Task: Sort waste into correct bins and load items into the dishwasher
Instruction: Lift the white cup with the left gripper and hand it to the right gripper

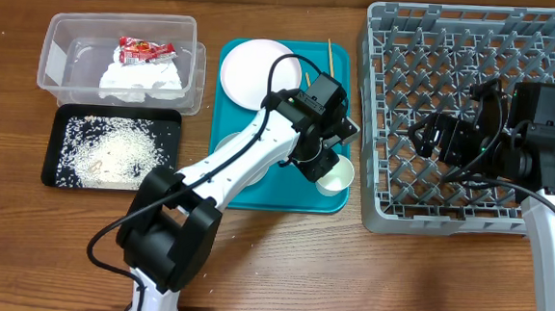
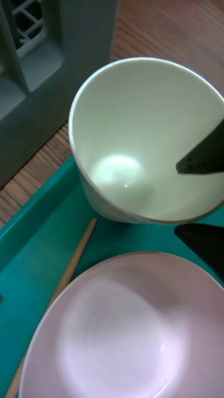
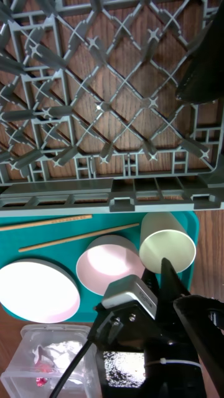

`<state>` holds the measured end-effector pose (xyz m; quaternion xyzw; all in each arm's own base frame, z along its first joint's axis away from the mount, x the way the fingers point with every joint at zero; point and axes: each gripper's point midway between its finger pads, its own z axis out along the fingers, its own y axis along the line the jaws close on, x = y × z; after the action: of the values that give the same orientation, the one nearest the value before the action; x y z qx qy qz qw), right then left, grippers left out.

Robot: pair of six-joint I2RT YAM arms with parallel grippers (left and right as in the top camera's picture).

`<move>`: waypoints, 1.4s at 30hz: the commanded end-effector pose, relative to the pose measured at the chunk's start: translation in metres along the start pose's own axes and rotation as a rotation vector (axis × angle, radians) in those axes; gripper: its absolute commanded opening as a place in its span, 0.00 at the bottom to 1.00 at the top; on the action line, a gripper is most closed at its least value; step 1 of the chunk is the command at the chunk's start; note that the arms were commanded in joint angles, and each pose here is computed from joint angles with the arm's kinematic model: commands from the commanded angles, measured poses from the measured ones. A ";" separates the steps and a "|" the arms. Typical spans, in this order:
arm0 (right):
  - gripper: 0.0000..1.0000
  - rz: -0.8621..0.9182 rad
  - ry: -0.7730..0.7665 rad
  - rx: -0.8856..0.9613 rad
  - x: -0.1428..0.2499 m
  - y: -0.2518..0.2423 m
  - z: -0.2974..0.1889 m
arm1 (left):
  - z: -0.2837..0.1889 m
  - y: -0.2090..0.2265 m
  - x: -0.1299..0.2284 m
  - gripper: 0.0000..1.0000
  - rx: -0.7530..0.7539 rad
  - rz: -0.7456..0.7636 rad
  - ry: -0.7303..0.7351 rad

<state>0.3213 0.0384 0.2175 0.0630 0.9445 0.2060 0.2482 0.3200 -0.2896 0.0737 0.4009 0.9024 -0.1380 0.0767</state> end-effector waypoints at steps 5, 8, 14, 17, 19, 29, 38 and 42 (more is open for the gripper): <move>1.00 -0.001 -0.013 -0.010 -0.004 0.003 -0.003 | 0.008 0.001 -0.001 0.04 -0.003 -0.028 0.011; 1.00 -0.001 -0.012 -0.011 -0.004 0.003 -0.003 | -0.002 0.008 -0.003 0.04 -0.007 -0.091 0.010; 1.00 0.012 -0.013 -0.110 -0.006 0.020 -0.003 | -0.072 0.036 -0.004 0.04 0.116 -0.245 -0.020; 1.00 -0.004 -0.013 -0.254 -0.010 0.044 -0.005 | -0.116 0.042 -0.010 0.04 0.355 -0.291 -0.136; 1.00 -0.015 -0.010 -0.342 -0.012 0.057 -0.007 | -0.139 0.046 -0.014 0.04 0.505 -0.320 -0.226; 1.00 -0.171 0.013 -0.794 -0.023 0.128 -0.004 | -0.218 0.063 -0.013 0.04 0.904 -0.395 -0.535; 1.00 -0.402 0.022 -0.981 -0.009 0.196 0.008 | -0.223 0.045 -0.020 0.04 0.974 -0.378 -0.535; 1.00 -0.446 -0.012 -1.020 -0.012 0.214 0.002 | -0.225 0.039 -0.022 0.04 0.998 -0.375 -0.535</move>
<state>0.3421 0.2248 0.2996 -0.2599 0.7267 0.5634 0.2949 0.3613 -0.2050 0.2698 0.1638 0.7567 -0.6295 0.0661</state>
